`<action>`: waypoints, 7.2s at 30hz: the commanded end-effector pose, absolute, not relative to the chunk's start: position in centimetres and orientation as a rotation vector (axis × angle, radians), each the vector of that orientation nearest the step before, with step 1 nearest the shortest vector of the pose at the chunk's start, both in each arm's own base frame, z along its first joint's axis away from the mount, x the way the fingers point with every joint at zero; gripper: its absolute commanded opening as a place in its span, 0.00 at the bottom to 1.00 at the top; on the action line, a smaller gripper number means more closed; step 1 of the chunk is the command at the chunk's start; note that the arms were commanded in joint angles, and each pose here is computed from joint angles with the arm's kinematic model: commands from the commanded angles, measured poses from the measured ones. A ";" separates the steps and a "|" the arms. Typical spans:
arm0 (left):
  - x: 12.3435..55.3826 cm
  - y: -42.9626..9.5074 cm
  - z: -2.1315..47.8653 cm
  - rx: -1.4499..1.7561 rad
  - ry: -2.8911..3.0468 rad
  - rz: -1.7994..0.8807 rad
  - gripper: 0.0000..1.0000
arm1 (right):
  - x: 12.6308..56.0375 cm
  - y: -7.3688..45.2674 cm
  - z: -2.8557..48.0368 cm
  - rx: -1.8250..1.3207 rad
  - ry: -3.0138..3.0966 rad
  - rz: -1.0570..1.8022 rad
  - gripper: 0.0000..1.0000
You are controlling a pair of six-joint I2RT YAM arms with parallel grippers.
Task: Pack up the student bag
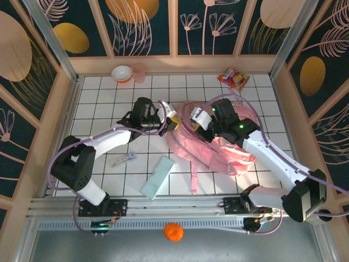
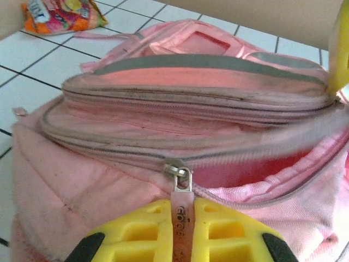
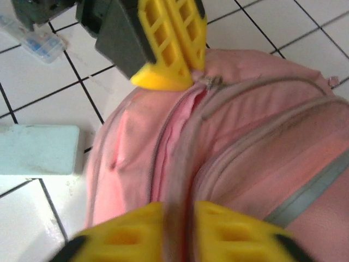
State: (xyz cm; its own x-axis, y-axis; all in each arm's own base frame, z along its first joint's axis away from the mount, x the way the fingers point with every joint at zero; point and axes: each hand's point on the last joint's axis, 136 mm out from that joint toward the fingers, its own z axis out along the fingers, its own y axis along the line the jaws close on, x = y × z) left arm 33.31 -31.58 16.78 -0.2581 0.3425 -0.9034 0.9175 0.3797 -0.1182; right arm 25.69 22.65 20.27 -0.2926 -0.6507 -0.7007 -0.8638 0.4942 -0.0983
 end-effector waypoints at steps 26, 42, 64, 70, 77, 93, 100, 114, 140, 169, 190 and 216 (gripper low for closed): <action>37.9 -28.8 17.6 1.003 1.857 -0.743 0.00 | 25.1 27.7 18.0 -1.255 2.101 0.337 0.00; 37.2 -30.5 15.8 1.255 1.787 -0.884 0.00 | 19.1 22.5 20.9 -1.332 2.011 0.454 0.00; 32.4 -32.5 17.3 1.336 1.678 -1.020 0.00 | 27.2 26.2 15.8 -0.700 2.424 0.122 0.59; 33.8 -31.9 18.4 1.245 1.699 -0.954 0.00 | 27.4 22.9 14.1 -0.695 2.472 -0.017 0.25; 38.9 -27.6 17.6 1.014 1.851 -0.763 0.00 | 26.4 21.2 16.6 -0.853 2.390 0.046 0.00; 39.0 -25.5 16.5 0.782 1.941 -0.768 0.00 | 24.5 20.3 16.7 0.203 2.630 0.669 0.42; 40.5 -25.2 17.2 0.769 1.942 -0.702 0.00 | 17.2 20.4 13.5 0.610 2.693 0.829 0.44; 39.8 -24.9 16.9 0.780 1.960 -0.697 0.00 | 24.4 13.0 8.4 0.744 2.497 0.690 0.44; 33.1 -26.4 17.9 0.877 1.876 -1.004 0.00 | 31.1 30.2 19.3 -1.224 1.800 0.318 0.65; 42.6 -16.0 13.5 0.485 2.095 -0.371 0.00 | 26.3 26.1 19.2 -1.697 1.547 0.428 0.00; 44.2 -19.5 17.1 0.547 1.914 -0.646 0.00 | 35.6 31.1 19.0 -1.243 1.743 0.178 0.73; 50.2 -17.6 13.2 0.504 2.000 -0.393 0.00 | 30.8 30.3 23.1 -1.629 1.531 0.545 0.00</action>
